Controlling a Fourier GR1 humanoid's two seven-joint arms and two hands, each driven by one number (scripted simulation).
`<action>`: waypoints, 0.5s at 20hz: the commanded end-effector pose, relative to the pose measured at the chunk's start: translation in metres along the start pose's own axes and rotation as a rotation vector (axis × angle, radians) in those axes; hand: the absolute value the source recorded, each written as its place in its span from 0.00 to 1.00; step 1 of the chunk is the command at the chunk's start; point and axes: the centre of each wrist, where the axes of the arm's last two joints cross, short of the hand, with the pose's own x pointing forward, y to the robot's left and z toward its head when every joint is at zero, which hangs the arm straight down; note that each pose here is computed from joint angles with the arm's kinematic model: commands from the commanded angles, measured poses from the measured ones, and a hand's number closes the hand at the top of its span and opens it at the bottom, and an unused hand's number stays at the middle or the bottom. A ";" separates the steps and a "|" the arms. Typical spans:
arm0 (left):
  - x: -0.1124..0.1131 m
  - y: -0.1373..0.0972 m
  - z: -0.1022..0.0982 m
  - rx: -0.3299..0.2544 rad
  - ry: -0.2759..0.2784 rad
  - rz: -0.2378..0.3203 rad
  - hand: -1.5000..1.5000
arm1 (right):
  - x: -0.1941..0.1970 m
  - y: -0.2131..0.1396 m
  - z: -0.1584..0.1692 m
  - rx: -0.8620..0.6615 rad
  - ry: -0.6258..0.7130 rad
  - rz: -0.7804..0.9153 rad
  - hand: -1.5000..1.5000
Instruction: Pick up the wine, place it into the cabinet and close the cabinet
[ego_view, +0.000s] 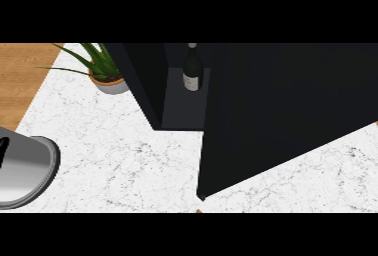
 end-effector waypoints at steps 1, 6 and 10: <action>0.003 -0.009 -0.005 -0.003 0.010 0.030 0.00 | 0.007 0.033 -0.035 0.080 -0.041 -0.055 1.00; -0.005 -0.001 -0.008 -0.006 0.017 0.026 0.00 | 0.021 0.022 -0.059 0.076 -0.049 -0.099 1.00; 0.001 -0.004 -0.011 -0.006 0.014 0.030 0.00 | 0.022 0.020 -0.101 0.038 -0.075 -0.076 1.00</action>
